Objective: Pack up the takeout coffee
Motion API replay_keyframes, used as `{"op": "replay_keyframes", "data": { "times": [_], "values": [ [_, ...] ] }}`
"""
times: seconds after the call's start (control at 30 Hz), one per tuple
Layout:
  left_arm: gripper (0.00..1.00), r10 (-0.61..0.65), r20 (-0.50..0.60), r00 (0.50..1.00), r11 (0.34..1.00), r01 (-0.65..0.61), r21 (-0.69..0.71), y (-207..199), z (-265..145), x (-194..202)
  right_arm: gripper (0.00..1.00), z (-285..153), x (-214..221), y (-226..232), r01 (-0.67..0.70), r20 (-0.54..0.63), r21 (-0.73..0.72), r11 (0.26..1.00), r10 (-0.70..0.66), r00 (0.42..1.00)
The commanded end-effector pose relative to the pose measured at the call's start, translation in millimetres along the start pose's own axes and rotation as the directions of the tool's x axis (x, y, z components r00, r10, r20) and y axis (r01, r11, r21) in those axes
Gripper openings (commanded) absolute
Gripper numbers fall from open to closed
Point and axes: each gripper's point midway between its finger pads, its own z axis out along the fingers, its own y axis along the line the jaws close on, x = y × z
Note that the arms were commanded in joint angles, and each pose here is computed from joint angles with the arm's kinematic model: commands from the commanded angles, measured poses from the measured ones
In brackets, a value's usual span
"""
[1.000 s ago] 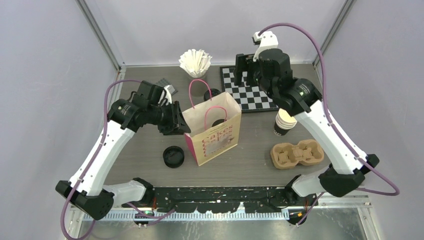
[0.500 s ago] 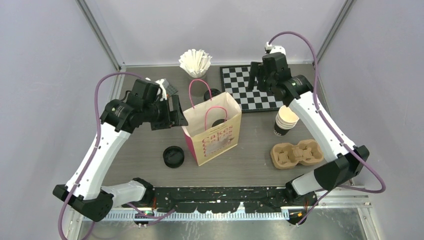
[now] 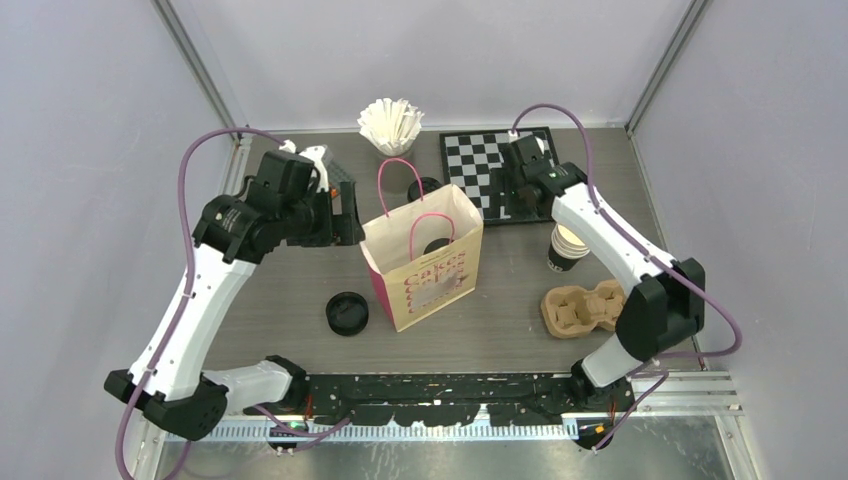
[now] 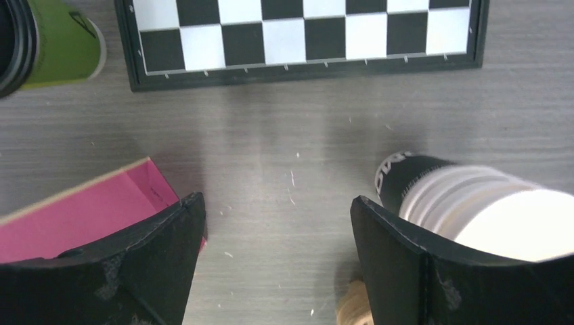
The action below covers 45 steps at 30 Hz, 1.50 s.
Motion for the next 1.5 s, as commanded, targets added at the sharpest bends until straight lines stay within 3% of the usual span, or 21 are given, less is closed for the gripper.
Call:
{"op": "replay_keyframes", "data": {
  "times": [0.0,0.23,0.4,0.5,0.67,0.83,1.07,1.3,1.47],
  "values": [
    [0.85,0.047,0.083,0.995,0.998,-0.044,-0.041,11.1,-5.6,-10.1,0.82,15.4,-39.0,17.4,0.025,0.056,-0.025,0.999,-0.024,0.998],
    [0.81,-0.016,0.097,0.995,1.0,0.015,0.01,6.3,-16.7,0.9,0.85,37.1,-104.3,34.2,0.033,0.193,0.001,0.999,-0.032,0.981],
    [0.81,-0.03,0.131,0.991,1.0,0.031,-0.004,11.3,-37.0,1.6,0.88,50.3,-143.7,50.5,0.18,0.28,-0.01,0.984,-0.17,0.945],
    [0.81,-0.032,0.133,0.991,0.997,0.04,-0.065,22.1,-47.9,2.0,0.88,62.6,-145.4,64.7,0.261,0.252,-0.057,0.964,-0.239,0.938],
    [0.8,-0.07,0.121,0.99,0.986,0.087,-0.14,34.2,-60.7,5.9,0.87,67.9,-134.9,99.1,0.332,0.223,-0.237,0.913,-0.282,0.933],
    [0.76,-0.189,0.101,0.977,0.974,0.199,-0.104,24.8,-53.2,11.0,0.85,60.9,-108.2,120.8,0.286,0.151,-0.386,0.877,-0.246,0.957],
    [0.72,-0.271,0.075,0.96,0.962,0.27,0.03,-5.3,-30.2,0.6,0.84,36.1,-70.3,125.8,0.273,0.113,-0.44,0.855,-0.249,0.962],
    [0.7,-0.274,-0.039,0.961,0.954,0.277,0.114,-29.8,-14.2,5.0,0.84,16.5,-49.6,124.7,0.243,0.082,-0.47,0.849,-0.232,0.969],
    [0.7,-0.332,-0.117,0.936,0.921,0.348,0.175,-42.9,-3.6,19.5,0.84,5.7,-34.6,132.3,0.232,0.055,-0.484,0.844,-0.235,0.97]
  ]
}}
